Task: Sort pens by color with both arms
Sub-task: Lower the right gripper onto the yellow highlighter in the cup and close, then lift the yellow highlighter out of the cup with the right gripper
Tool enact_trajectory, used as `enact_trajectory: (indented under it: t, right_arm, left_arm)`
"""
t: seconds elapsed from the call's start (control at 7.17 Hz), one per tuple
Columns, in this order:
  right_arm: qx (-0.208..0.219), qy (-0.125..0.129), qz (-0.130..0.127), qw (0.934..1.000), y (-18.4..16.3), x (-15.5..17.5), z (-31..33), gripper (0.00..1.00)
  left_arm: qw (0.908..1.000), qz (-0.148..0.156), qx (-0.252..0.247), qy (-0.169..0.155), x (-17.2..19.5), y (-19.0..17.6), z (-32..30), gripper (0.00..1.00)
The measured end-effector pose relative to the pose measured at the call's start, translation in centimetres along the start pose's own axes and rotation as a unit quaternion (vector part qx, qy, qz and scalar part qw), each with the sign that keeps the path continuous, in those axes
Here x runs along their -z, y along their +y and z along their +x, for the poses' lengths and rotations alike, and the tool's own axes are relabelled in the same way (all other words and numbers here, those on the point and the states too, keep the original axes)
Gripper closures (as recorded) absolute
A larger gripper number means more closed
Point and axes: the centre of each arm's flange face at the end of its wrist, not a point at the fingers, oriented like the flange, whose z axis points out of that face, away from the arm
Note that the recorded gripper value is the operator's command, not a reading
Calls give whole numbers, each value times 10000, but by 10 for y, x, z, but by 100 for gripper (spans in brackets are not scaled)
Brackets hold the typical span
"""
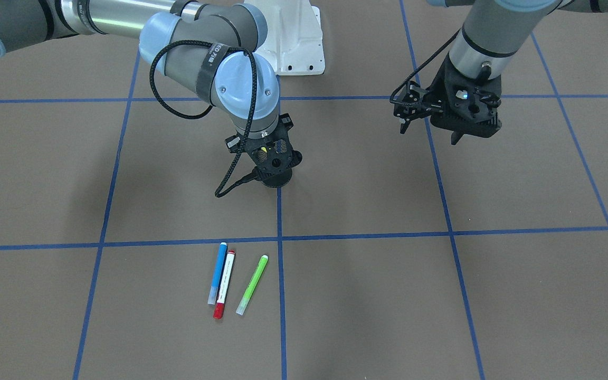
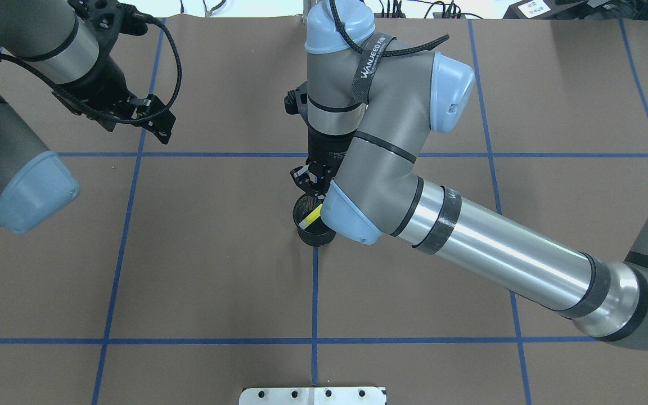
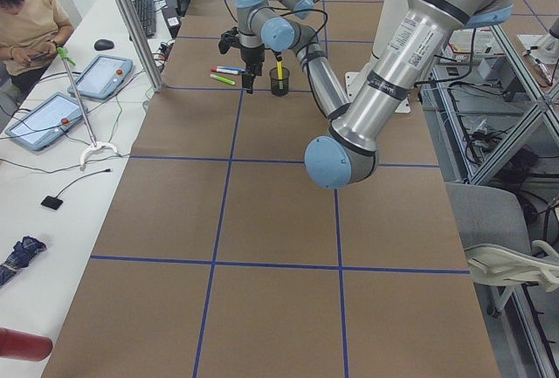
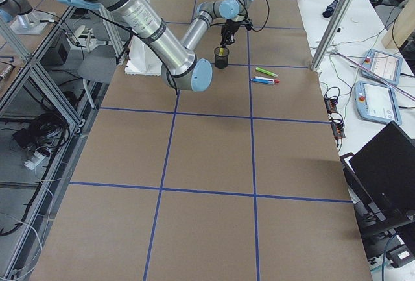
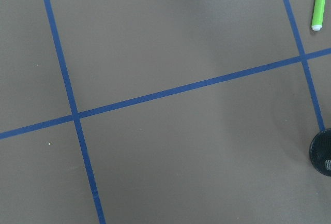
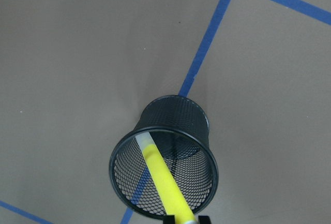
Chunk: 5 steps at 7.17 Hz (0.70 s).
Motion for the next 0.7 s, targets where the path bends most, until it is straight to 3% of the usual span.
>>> enact_trajectory:
  t: [0.42,0.7]
  right_arm:
    - [-124,12,39,9999,29,40,-4,100]
    - [-478,-13,248,9985,44,78,0,100]
  left_arm:
    - [10000,2,-5,4,0,0,0,1]
    - [10000,40,-34,30,5,2,2,1]
